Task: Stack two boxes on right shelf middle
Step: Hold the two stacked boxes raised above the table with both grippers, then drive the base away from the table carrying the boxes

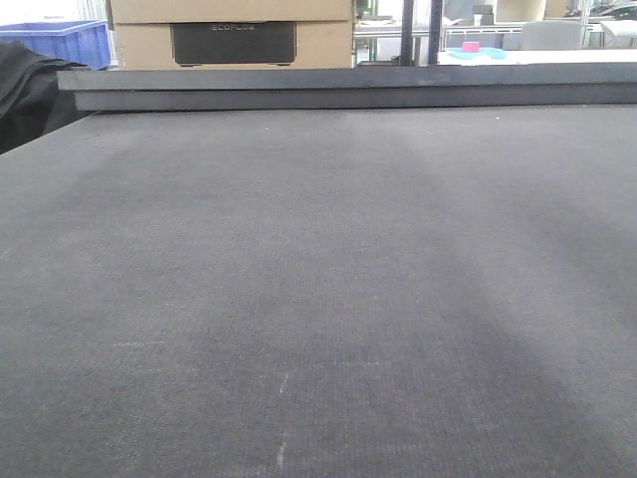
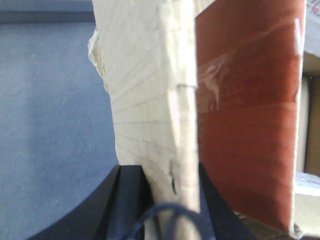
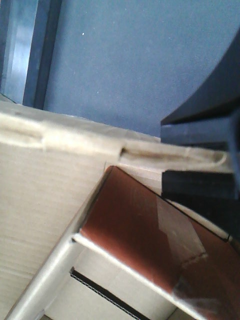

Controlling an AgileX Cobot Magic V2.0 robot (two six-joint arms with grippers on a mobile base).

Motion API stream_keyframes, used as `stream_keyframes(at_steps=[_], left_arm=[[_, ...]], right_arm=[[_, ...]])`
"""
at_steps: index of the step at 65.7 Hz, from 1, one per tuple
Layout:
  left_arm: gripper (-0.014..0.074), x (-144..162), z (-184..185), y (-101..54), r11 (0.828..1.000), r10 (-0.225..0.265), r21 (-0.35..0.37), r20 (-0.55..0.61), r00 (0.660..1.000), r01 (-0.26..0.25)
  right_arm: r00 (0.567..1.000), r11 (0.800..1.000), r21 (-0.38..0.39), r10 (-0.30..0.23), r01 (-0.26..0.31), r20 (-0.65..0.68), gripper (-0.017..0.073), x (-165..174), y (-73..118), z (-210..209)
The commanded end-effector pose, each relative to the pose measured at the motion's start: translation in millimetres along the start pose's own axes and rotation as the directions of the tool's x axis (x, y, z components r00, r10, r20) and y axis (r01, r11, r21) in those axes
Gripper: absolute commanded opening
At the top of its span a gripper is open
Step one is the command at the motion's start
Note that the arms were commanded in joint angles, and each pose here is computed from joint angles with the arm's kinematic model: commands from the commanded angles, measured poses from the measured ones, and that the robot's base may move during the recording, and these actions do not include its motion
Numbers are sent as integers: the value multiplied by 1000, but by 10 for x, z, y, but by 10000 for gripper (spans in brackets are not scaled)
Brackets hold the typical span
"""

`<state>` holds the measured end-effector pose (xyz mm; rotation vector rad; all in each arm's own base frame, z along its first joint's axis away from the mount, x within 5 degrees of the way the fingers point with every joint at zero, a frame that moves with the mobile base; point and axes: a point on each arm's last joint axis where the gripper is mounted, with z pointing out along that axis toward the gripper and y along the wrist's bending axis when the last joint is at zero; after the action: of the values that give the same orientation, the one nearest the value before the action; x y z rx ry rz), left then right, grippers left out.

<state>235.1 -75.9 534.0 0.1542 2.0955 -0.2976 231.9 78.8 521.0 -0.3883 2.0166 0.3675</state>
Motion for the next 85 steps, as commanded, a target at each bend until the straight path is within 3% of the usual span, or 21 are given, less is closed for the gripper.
stream_keyframes(at_steps=[1,85], left_arm=[[-111,-95,-124,-4,1000,-2,15,107,994,0],[-111,-95,-124,-4,1000,-2,15,107,994,0]], right_arm=[[998,999,33,-35,33,61,-151,-63,-24,-79],[998,999,35,-29,28,48,-151,-66,-55,56]])
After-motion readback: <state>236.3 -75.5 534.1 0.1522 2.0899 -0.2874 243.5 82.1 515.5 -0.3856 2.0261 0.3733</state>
